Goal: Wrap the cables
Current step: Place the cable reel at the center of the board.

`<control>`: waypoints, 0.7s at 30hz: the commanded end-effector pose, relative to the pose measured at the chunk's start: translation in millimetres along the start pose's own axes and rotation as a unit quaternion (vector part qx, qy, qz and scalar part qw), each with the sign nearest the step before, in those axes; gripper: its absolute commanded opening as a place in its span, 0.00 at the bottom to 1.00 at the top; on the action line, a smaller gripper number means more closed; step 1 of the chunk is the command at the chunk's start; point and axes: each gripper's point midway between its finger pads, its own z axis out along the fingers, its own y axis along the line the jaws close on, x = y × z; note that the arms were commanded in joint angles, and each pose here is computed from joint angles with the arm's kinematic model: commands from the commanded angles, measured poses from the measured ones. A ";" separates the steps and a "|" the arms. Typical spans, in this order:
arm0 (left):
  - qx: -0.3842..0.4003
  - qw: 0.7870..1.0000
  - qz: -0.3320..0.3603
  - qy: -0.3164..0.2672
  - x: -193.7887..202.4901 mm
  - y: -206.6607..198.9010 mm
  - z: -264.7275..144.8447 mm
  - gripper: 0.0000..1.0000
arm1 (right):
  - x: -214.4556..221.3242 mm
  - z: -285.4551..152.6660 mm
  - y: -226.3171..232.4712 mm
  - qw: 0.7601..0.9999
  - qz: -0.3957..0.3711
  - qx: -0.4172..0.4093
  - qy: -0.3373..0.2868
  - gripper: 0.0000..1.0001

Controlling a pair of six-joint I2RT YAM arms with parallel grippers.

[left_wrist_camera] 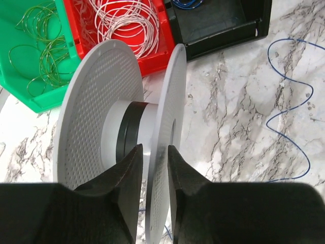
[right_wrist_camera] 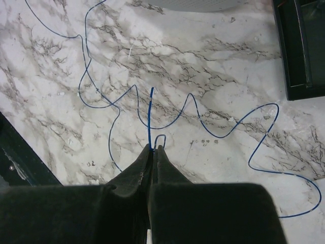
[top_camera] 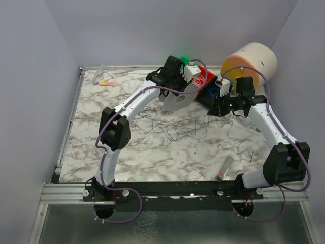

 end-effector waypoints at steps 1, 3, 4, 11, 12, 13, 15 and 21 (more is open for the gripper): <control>0.004 0.999 -0.022 -0.023 -14.3 3.4 -1.7 0.30 | -4.8 -6.6 -1.9 1.000 -0.008 0.014 -0.018 0.00; -0.006 0.999 -0.021 -0.031 -22.1 8.3 -7.1 0.38 | -4.7 -6.8 -2.1 1.000 -0.006 0.014 -0.018 0.01; -0.010 0.999 -0.020 -0.039 -28.3 10.5 -11.0 0.43 | -4.9 -7.0 -2.4 1.000 -0.006 0.014 -0.019 0.00; -0.011 0.994 0.000 -0.109 -82.3 11.1 -48.9 0.99 | -8.0 -7.6 -0.3 1.000 0.006 -0.003 -0.030 0.01; -0.010 0.993 0.008 -0.118 -89.4 9.1 -55.9 0.99 | -8.5 -8.0 0.1 0.999 0.008 -0.007 -0.032 0.00; -0.008 0.992 0.015 -0.125 -94.7 6.3 -61.6 0.99 | -9.4 -8.7 0.5 0.999 0.011 -0.011 -0.035 0.00; 0.010 0.990 0.039 -0.136 -101.3 -7.5 -72.1 0.99 | -11.7 -10.2 3.2 0.999 0.014 -0.022 -0.041 0.01; 0.098 0.972 0.181 -0.113 -76.5 -96.2 -76.5 0.99 | -14.4 -18.9 11.0 0.996 0.031 -0.067 -0.050 0.01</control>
